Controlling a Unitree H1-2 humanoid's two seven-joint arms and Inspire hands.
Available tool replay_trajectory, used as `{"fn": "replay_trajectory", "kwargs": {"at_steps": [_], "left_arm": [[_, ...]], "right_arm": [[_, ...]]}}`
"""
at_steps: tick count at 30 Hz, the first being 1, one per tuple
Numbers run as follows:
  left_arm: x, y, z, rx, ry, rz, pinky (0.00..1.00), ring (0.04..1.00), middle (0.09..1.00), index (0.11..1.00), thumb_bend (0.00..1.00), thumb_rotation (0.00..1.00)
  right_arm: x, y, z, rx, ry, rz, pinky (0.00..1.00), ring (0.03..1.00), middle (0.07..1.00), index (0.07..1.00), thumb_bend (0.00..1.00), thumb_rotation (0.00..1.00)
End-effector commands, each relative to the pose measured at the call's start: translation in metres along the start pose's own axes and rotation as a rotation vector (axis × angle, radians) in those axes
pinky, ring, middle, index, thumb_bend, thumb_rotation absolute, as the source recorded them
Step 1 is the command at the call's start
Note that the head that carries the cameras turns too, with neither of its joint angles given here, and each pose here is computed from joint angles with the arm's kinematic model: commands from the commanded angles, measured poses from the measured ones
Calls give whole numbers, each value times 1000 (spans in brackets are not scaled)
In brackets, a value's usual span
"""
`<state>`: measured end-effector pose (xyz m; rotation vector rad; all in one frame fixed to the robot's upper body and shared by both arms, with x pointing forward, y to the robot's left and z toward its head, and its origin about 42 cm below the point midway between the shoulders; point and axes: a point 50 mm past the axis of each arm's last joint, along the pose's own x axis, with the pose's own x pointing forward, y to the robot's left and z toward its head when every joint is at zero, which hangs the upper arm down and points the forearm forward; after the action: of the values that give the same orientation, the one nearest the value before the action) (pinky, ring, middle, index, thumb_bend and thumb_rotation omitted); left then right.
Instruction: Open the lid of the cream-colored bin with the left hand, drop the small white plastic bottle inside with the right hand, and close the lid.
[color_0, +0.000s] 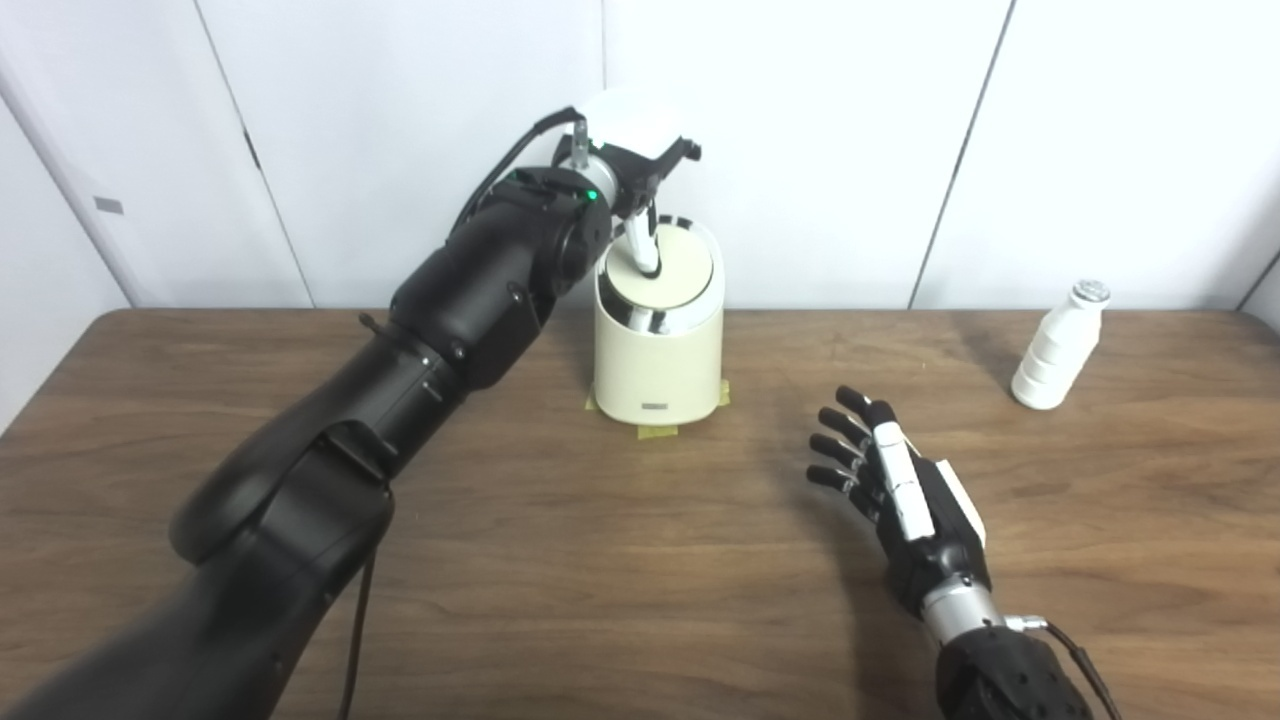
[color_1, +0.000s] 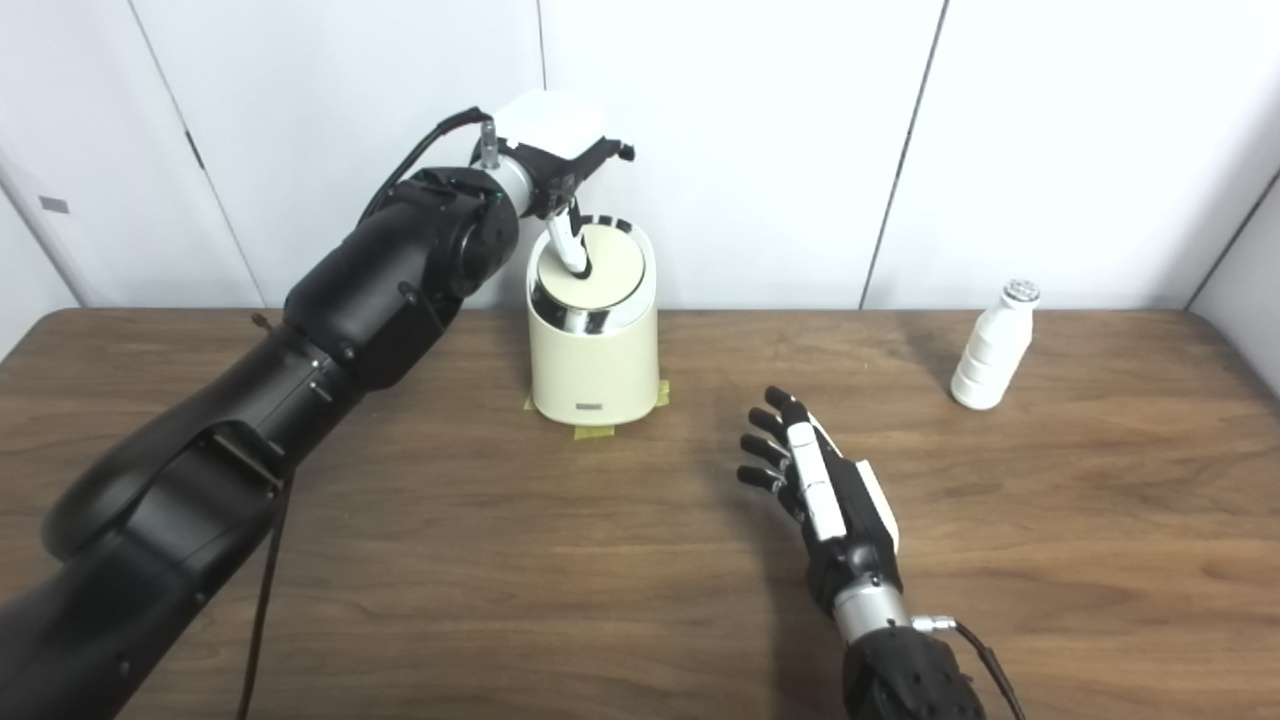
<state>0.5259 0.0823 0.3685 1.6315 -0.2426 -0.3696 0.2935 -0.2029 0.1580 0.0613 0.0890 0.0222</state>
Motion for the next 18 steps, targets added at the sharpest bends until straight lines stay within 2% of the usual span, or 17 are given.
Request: {"fn": "replay_trajectory", "kwargs": {"at_steps": [1, 5, 8, 13, 15, 18], "left_arm": [[-8, 48, -6, 11, 6, 90, 870, 928, 926, 883, 999, 66], [-22, 68, -13, -22, -1, 88, 810, 862, 874, 837, 987, 51], [-38, 81, -20, -151, 10, 86, 716, 836, 846, 812, 958, 13], [-63, 82, -44, -363, 8, 133, 732, 840, 862, 805, 891, 0], [-70, 68, -55, -420, 7, 170, 716, 814, 837, 804, 783, 100], [-76, 41, -68, -500, 23, 221, 636, 757, 798, 795, 664, 222]], "right_arm": [[4, 4, 23, 9, -89, 13, 736, 827, 867, 893, 549, 900], [5, 5, 23, 3, -85, 15, 735, 827, 867, 894, 546, 900], [5, 5, 23, -4, -84, 15, 732, 826, 866, 894, 535, 910], [5, 3, 23, 3, -87, 16, 732, 831, 870, 888, 541, 898], [5, 1, 24, 3, -87, 17, 735, 832, 871, 884, 545, 895], [4, -1, 24, 7, -85, 16, 737, 831, 872, 878, 552, 885]]}}
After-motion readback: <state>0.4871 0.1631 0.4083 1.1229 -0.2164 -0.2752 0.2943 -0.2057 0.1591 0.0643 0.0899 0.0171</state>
